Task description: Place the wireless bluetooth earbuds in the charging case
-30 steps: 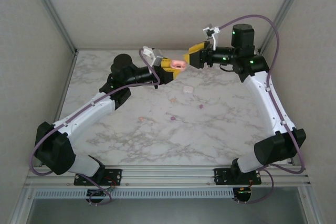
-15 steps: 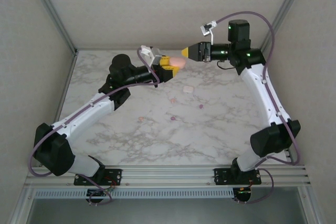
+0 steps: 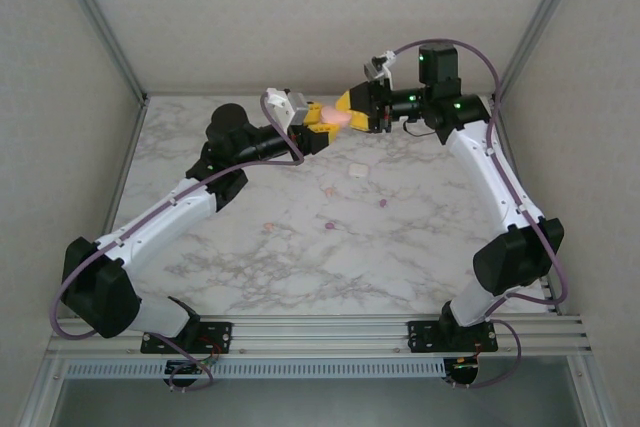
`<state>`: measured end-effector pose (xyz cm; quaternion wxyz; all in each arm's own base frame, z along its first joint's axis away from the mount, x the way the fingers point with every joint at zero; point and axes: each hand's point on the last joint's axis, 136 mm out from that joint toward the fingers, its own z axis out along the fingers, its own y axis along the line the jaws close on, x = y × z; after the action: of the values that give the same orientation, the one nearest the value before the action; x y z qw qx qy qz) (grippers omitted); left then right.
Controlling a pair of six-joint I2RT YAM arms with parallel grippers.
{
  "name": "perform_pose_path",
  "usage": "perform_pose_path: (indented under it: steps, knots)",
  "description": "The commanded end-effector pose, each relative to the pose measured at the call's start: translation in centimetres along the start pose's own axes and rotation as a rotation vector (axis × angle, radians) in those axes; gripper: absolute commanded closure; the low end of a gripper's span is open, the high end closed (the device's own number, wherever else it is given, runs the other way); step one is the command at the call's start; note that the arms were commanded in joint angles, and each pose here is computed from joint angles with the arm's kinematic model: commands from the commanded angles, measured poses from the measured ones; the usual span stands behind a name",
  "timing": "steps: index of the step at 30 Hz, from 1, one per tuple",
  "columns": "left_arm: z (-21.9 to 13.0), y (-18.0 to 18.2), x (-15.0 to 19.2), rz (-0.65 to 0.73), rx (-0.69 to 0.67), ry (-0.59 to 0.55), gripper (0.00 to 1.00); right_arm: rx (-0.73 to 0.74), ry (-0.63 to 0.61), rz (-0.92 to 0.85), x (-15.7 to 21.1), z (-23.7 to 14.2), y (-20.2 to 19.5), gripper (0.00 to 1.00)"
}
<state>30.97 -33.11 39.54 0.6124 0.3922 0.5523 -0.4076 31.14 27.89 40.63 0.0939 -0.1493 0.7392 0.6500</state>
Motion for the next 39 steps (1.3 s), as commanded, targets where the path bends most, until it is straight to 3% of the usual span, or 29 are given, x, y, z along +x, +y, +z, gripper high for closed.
perform_pose_path:
  steps: [1,5,10,13,21,34,39]
  knots:
    - [-0.2,-0.3,-2.0,0.043,-0.011,-0.043,0.70,-0.048,0.051,0.032,1.0,0.6,0.7,0.52]
    - [-0.2,-0.3,-1.9,0.048,-0.011,-0.042,0.68,-0.052,0.056,0.049,1.0,0.7,0.2,0.63]
    - [-0.1,-0.1,-1.3,0.042,-0.024,-0.017,0.59,-0.051,0.036,0.079,0.6,0.8,-0.3,0.81]
    - [0.0,0.2,-1.0,0.030,-0.037,-0.008,0.54,-0.052,0.014,0.091,0.2,0.8,-0.4,0.88]
    - [0.2,0.1,-1.1,-0.035,0.007,-0.031,0.48,-0.099,-0.057,0.100,-0.9,0.2,0.0,0.92]
    - [0.5,0.2,-0.9,-0.067,0.021,-0.023,0.42,-0.124,-0.069,0.083,-0.9,0.0,0.5,0.92]
    - [0.4,0.0,-1.1,-0.059,0.029,-0.025,0.45,-0.120,-0.072,0.094,-0.9,0.0,0.2,0.91]
